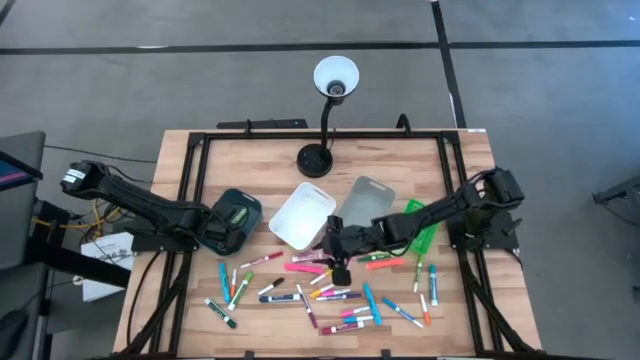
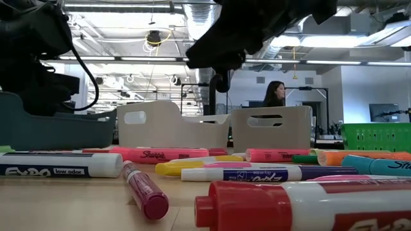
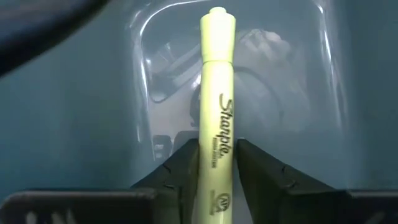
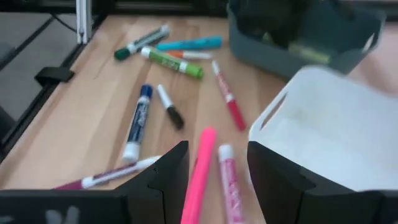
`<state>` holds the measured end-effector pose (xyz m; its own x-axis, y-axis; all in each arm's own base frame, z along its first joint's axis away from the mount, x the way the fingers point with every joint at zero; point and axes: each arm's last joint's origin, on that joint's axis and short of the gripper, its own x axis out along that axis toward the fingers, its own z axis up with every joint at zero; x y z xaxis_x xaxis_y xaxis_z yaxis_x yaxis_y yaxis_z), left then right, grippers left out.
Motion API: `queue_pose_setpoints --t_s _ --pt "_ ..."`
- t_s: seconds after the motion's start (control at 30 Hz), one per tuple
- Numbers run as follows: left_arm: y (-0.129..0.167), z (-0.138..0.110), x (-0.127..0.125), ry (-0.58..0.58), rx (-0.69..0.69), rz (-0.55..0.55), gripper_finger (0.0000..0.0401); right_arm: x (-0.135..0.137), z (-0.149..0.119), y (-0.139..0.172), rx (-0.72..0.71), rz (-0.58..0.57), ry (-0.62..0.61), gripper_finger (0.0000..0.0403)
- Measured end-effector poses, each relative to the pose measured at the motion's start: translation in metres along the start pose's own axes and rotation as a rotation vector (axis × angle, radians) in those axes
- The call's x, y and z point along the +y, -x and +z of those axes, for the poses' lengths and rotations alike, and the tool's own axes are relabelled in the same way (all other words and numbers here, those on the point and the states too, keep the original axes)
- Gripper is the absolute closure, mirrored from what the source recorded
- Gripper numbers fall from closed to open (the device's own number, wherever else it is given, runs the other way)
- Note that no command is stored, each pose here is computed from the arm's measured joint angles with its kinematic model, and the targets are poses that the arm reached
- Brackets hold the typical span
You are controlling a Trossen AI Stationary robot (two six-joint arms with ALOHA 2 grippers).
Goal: Pick & Place Markers
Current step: Put the left light green highlighter into the blue bin, then put the left pink highlighter into the blue bin
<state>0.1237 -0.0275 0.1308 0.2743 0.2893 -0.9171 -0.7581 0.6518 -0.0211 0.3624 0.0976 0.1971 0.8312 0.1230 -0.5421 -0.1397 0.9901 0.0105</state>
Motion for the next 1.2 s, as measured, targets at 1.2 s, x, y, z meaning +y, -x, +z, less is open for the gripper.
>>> queue_pose_setpoints --t_s 1.2 --pt "0.052 0.048 -0.050 -0.257 -0.317 -0.270 0.0242 0.020 -0.062 -0.061 0.159 0.009 -0.067 0.0249"
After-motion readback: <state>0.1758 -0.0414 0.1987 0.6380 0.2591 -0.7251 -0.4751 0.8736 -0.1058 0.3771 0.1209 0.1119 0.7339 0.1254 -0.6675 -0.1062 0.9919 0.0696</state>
